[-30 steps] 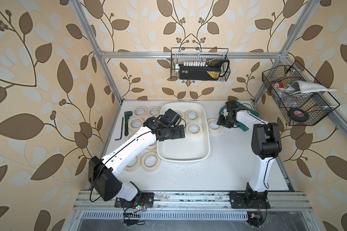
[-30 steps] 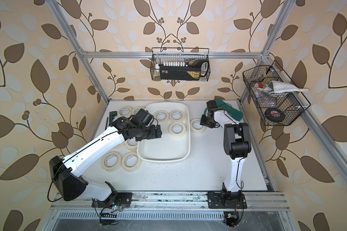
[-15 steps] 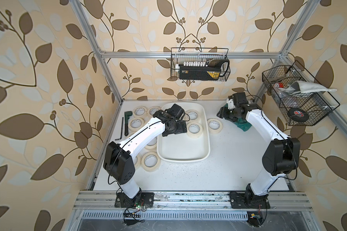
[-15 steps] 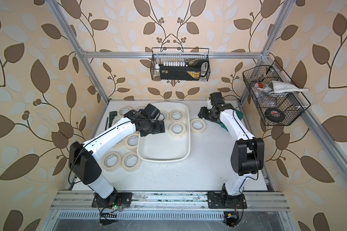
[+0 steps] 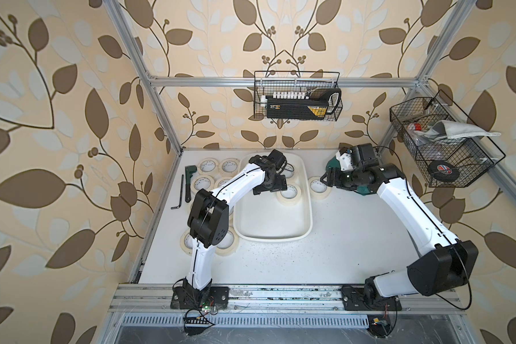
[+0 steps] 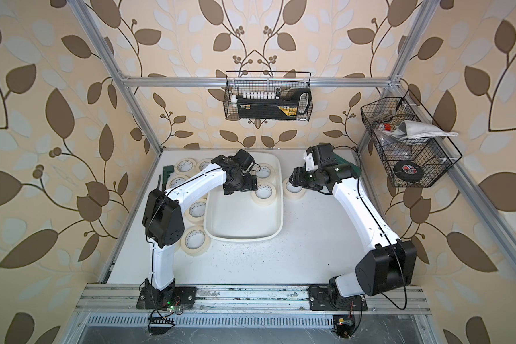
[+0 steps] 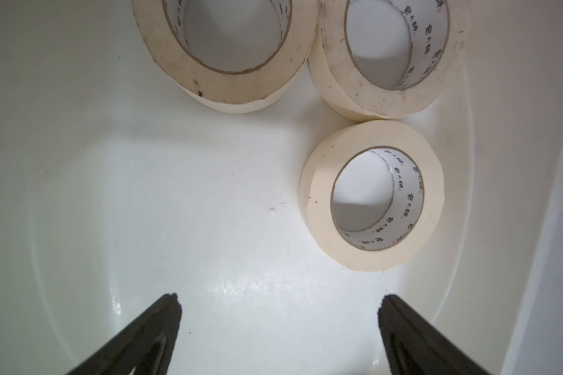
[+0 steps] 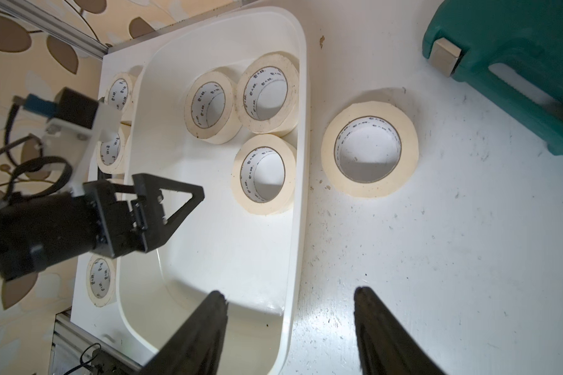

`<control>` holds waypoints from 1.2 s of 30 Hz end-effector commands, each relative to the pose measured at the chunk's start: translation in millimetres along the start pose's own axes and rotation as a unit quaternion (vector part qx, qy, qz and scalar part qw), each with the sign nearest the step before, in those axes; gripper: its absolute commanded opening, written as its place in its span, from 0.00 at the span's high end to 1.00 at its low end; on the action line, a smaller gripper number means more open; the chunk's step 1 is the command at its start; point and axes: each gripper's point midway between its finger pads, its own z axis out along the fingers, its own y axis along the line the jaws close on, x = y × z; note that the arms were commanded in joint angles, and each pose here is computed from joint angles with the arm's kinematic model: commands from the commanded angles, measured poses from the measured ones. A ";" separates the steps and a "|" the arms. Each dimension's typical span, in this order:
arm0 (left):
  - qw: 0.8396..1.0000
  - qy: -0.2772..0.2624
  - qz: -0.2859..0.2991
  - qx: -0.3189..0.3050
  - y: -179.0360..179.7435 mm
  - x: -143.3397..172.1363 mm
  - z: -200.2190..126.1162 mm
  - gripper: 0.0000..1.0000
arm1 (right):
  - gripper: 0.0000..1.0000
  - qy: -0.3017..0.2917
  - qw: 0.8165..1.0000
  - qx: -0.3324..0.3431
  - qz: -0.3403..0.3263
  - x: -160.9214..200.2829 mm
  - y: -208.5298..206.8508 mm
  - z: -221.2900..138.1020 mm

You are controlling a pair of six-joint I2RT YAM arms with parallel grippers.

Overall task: Take out the art tape in the storage box
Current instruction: Pick up the art tape from the storage box.

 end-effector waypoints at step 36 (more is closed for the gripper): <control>0.999 0.028 0.040 -0.022 6.3 8.3 42.6 0.82 | 0.36 0.042 0.999 -0.009 0.010 44.6 -2.6 1.2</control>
